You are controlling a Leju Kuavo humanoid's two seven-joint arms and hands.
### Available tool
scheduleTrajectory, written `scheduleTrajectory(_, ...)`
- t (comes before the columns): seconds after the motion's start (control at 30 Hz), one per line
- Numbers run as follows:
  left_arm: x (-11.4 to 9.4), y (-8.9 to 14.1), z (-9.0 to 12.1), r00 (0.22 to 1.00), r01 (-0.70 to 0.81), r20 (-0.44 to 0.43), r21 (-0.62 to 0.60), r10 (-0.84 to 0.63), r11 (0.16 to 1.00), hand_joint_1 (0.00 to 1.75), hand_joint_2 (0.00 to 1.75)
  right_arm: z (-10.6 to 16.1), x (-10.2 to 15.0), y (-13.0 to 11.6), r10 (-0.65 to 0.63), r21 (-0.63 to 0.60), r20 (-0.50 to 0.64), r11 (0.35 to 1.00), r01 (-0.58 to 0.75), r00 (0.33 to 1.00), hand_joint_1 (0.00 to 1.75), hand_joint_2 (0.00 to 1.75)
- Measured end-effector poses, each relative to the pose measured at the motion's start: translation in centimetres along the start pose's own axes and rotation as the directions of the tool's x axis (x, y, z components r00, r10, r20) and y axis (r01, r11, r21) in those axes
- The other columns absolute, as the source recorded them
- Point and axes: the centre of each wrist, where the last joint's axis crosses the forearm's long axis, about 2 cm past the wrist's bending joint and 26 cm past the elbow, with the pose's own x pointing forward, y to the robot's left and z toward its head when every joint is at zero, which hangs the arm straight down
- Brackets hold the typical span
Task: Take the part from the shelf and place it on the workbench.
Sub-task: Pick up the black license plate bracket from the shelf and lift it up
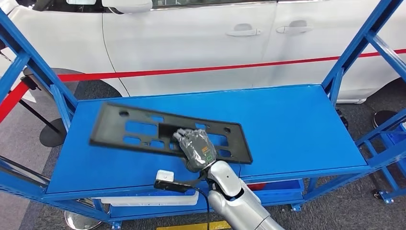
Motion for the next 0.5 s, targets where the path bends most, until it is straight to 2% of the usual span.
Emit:
scheduleTrajectory(0.07,-0.2,-0.2,0.1,1.0,-0.019,-0.002,0.015,0.019,1.0,0.0,0.0,0.1,1.7,-2.1,-0.241,-0.204,0.036,0.948,0.243,0.97,1.75,1.75)
scheduleTrajectory(0.17,-0.6,-0.3,0.4,0.999,-0.036,-0.011,0.031,0.036,0.999,0.0,0.0,1.6,3.4,-5.4,-0.469,-0.393,0.137,0.782,0.483,0.872,1.75,1.75)
scheduleTrajectory(0.27,-0.7,-0.4,0.5,0.999,-0.047,-0.016,0.043,0.048,0.998,0.0,0.0,2.8,4.4,-8.8,-0.508,-0.493,0.279,0.653,0.576,0.815,1.75,1.75)
scheduleTrajectory(0.37,-0.7,-0.5,0.5,0.998,-0.059,-0.017,0.05,0.06,0.997,0.0,0.0,4.0,4.8,-11.4,-0.493,-0.545,0.38,0.565,0.62,0.783,1.75,1.75)
scheduleTrajectory(0.5,-0.7,-0.8,0.6,0.998,-0.065,-0.011,0.062,0.066,0.996,0.0,0.0,6.0,5.0,-13.6,-0.48,-0.581,0.461,0.472,0.663,0.746,1.75,1.75)
